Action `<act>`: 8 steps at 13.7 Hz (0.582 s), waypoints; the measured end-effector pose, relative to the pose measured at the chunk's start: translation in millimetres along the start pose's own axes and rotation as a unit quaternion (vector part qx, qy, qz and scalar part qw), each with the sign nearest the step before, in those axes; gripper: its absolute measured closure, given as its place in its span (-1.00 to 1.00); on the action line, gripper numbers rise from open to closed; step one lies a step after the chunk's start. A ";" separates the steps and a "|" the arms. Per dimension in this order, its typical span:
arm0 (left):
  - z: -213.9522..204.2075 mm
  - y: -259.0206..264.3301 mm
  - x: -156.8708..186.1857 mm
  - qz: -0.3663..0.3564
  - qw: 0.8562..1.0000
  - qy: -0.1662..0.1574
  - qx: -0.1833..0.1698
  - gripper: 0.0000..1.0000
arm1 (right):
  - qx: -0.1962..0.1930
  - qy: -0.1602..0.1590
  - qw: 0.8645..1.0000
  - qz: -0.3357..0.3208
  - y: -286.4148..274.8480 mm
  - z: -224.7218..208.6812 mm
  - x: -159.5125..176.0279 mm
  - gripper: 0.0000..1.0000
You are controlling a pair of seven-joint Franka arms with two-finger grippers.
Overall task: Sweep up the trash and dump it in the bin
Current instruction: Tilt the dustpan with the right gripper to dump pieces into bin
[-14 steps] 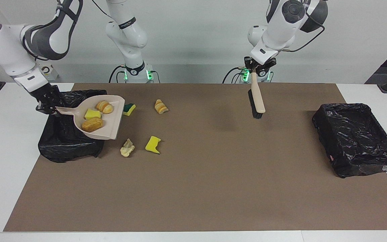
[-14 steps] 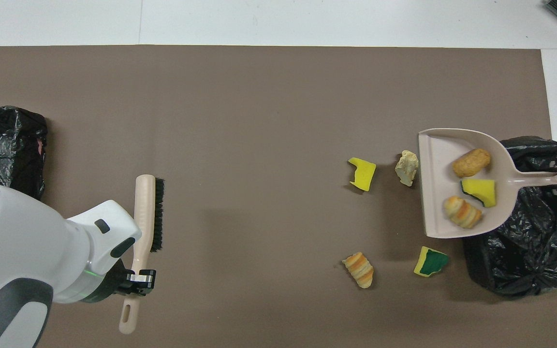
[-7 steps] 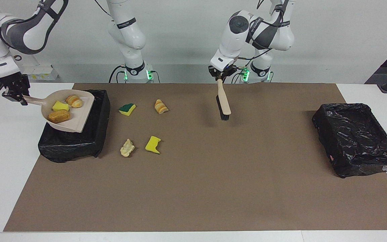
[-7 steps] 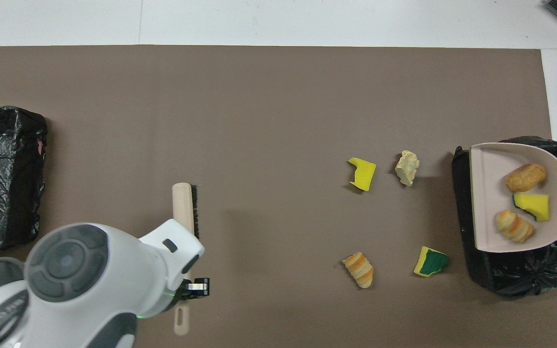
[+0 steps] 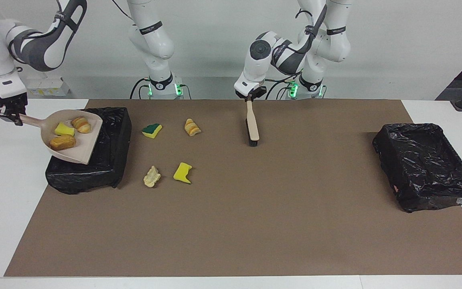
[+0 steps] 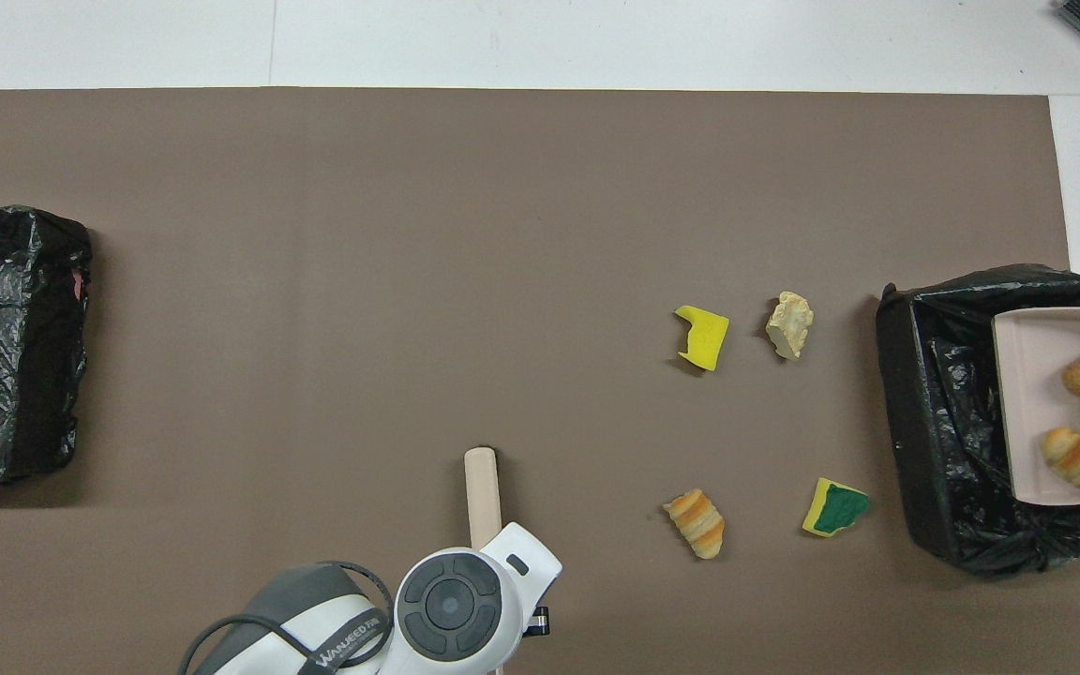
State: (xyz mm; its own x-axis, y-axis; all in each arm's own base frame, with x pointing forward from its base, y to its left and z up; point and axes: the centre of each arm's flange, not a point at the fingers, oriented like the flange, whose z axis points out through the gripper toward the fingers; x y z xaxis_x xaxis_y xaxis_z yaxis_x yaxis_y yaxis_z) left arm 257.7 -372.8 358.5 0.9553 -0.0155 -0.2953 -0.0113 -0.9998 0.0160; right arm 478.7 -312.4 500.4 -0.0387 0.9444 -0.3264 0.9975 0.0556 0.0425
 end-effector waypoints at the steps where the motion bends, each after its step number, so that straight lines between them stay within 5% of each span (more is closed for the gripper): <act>1: 2.7 -0.2 -0.8 0.001 1.000 0.002 -0.001 0.46 | 0.005 -0.016 1.000 -0.006 8.4 -2.8 11.5 0.35; 5: 5.8 -3.0 -0.3 0.024 1.000 0.002 0.000 0.46 | 0.029 -0.062 0.997 -0.016 27.4 -9.2 48.0 0.35; 8: 13.4 -8.1 0.1 0.042 0.999 -0.002 0.005 -0.14 | 0.049 -0.133 0.990 -0.016 34.0 -18.6 77.3 0.35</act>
State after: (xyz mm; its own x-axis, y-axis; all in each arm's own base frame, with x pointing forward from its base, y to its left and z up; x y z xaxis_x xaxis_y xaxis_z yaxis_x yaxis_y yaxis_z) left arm 254.0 -364.8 345.5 0.9495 -0.0994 -0.2978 -0.0941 -0.9950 0.0319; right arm 508.5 -231.6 494.2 -0.0659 0.8232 -0.5640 0.9975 0.0397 -0.0586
